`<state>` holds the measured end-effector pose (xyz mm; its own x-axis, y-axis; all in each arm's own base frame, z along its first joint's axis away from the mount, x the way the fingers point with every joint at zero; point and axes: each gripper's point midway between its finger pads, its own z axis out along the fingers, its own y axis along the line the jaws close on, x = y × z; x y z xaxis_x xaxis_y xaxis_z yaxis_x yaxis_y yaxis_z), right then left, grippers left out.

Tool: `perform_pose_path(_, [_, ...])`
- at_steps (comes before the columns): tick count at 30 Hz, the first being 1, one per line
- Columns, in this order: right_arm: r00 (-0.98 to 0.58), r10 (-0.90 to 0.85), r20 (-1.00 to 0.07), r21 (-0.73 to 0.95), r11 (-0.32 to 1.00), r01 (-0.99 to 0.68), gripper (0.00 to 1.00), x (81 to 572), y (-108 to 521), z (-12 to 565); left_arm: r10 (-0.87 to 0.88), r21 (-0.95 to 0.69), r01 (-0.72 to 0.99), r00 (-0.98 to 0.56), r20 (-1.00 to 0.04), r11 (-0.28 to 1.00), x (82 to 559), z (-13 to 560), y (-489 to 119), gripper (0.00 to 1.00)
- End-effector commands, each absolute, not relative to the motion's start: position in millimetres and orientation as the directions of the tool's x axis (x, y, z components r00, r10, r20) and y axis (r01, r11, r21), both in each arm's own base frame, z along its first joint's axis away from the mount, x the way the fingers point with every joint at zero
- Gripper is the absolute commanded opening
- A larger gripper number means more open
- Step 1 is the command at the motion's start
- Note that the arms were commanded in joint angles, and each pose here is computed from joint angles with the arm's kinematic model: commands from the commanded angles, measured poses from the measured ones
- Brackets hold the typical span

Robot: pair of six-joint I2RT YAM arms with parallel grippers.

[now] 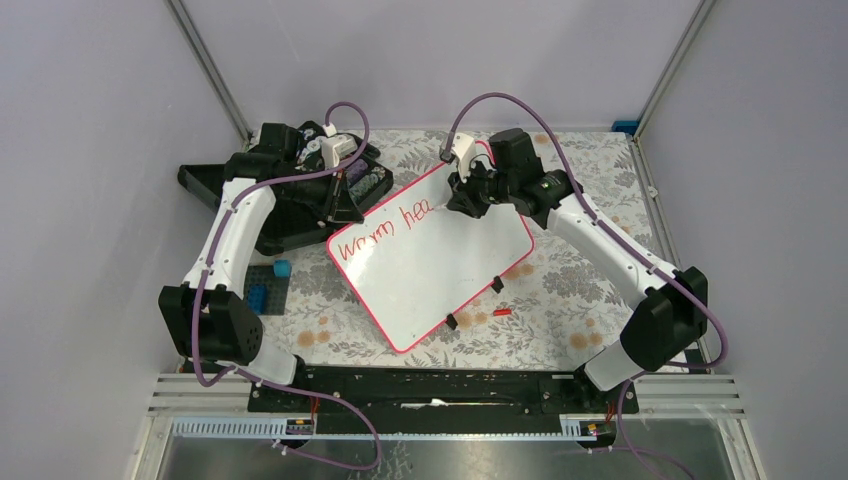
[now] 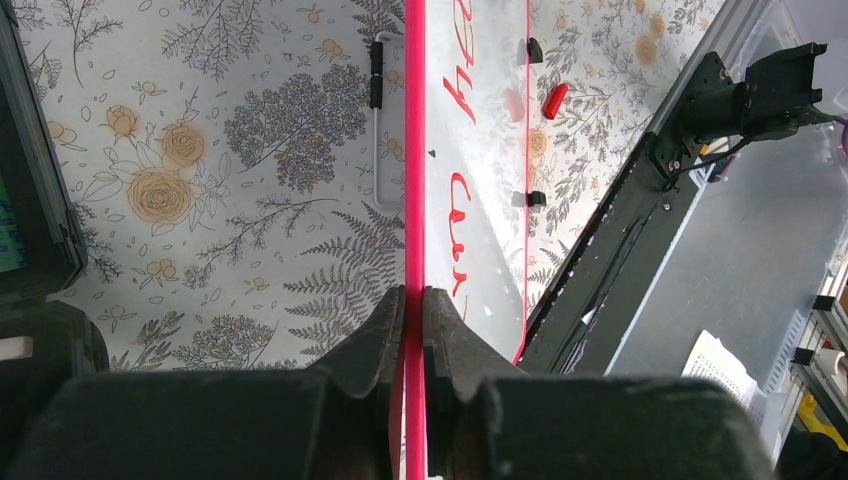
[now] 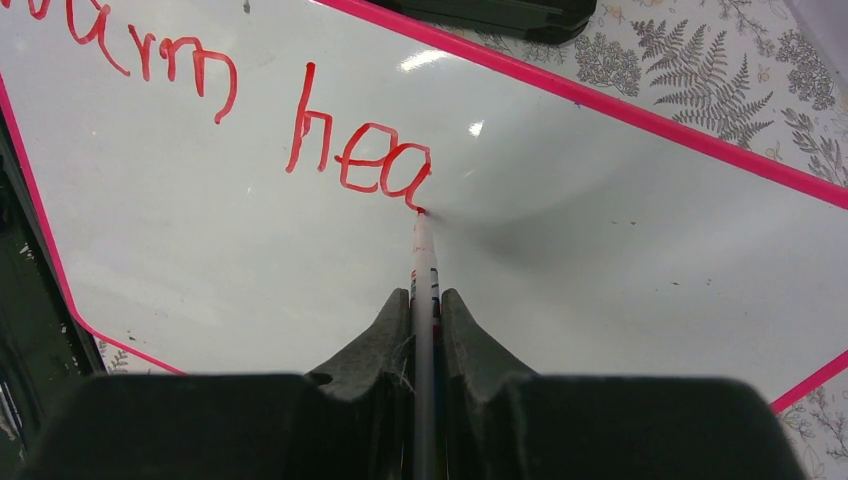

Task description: Write a sentence on the whiteboard

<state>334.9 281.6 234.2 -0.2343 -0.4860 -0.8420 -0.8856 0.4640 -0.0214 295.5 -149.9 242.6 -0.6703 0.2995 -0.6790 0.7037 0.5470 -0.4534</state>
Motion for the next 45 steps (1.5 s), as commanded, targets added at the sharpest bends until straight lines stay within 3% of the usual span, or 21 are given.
perform_pose_path(1, [-0.168, -0.467, -0.868, -0.092, 0.484, -0.87, 0.0, 344.6, 275.8, 262.0, 0.306, -0.453, 0.722, -0.655, -0.691, 0.523, 295.2, 244.0, -153.5, 0.0])
perform_pose_path(25, [-0.177, -0.32, -0.931, 0.041, 0.389, -0.92, 0.0, 335.3, 281.9, 306.7, 0.312, -0.454, 0.727, -0.652, -0.691, 0.515, 294.3, 241.1, -154.0, 0.0])
perform_pose_path(45, [-0.179, -0.341, -0.923, 0.04, 0.377, -0.925, 0.0, 343.9, 278.2, 291.6, 0.321, -0.456, 0.729, -0.653, -0.686, 0.51, 292.1, 238.8, -156.3, 0.0])
